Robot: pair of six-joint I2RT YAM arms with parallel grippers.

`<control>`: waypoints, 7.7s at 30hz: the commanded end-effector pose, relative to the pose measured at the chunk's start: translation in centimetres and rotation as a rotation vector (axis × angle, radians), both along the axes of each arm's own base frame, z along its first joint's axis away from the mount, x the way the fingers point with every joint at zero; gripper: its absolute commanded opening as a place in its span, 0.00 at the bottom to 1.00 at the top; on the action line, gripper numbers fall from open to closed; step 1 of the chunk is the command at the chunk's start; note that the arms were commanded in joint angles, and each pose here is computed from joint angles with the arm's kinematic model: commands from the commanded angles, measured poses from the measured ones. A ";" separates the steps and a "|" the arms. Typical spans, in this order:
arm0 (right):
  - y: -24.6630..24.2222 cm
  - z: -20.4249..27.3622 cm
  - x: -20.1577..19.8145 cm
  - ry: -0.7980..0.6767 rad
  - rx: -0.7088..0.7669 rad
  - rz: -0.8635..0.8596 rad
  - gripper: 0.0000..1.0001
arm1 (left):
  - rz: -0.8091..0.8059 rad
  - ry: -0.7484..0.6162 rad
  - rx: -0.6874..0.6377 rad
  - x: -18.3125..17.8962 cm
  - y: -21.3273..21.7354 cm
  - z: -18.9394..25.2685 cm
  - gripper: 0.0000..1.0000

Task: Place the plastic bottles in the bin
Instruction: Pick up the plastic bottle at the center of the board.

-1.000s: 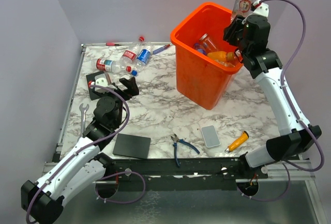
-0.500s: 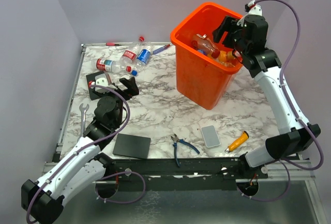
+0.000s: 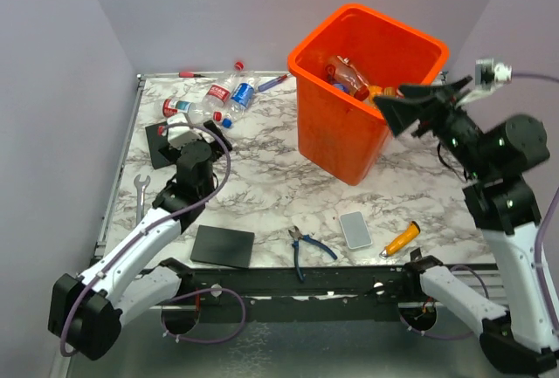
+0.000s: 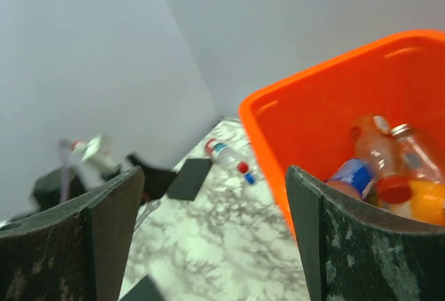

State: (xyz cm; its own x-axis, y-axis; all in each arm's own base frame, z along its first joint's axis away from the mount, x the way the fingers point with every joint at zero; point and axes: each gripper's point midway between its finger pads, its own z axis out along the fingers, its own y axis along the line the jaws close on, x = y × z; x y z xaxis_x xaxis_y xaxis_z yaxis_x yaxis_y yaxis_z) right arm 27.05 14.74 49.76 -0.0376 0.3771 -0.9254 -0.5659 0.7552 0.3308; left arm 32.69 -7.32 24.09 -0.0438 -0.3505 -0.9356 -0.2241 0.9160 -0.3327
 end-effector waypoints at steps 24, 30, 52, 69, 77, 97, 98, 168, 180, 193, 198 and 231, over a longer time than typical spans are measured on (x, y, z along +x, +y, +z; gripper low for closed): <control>-1.5 -9.6 -9.5 -0.034 0.107 0.077 0.82 | 0.465 0.247 -0.745 20.2 6.5 -11.1 0.99; -1.8 -9.5 -9.2 -0.044 0.085 0.051 0.82 | 0.568 0.311 -0.718 21.5 7.4 -14.5 0.99; -2.3 -8.9 -8.3 -0.047 0.059 0.007 0.82 | 0.633 0.392 -0.666 22.4 7.9 -20.0 0.44; 1.5 -7.5 -9.2 -0.013 0.067 0.251 0.79 | 0.093 -0.009 -0.728 14.6 2.3 4.9 0.30; 5.5 -6.4 -6.5 0.115 0.030 0.348 0.76 | -0.588 -0.252 -0.724 4.3 -10.1 16.7 0.25; 19.6 -4.0 -4.1 0.018 0.042 0.323 0.84 | -0.918 -0.476 -0.783 -7.2 -13.6 25.0 0.18; 19.9 -3.8 -4.1 0.011 0.043 0.332 0.84 | -0.919 -0.476 -0.783 -7.3 -13.6 24.9 0.18; 17.2 -11.0 -12.0 0.686 -0.591 0.567 0.00 | -0.929 -0.575 1.693 -9.4 -11.8 8.2 0.90; 16.0 -10.4 -12.5 0.632 -0.564 0.566 0.00 | -0.855 -0.585 1.568 -8.3 -12.4 10.6 0.58; 13.5 -2.6 -11.4 0.313 -0.338 0.463 0.79 | -0.936 -0.594 1.008 -9.8 -14.3 13.0 0.37; 10.7 3.8 -12.1 -0.015 -0.084 0.417 0.83 | -1.148 -0.537 0.588 -12.5 -17.5 12.9 0.36; 19.2 2.7 -6.7 0.008 -0.134 0.423 0.09 | -1.449 -0.437 -0.122 -18.2 -21.4 16.2 0.46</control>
State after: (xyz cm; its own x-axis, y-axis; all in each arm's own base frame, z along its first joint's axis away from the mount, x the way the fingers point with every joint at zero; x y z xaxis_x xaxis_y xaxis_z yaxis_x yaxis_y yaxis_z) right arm 20.76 34.30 52.48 -0.1424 0.2273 -0.9634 -0.8376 0.4910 0.2397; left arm 14.62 -29.30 39.58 -0.1912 -0.2954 -0.9360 0.9450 0.2025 -0.2569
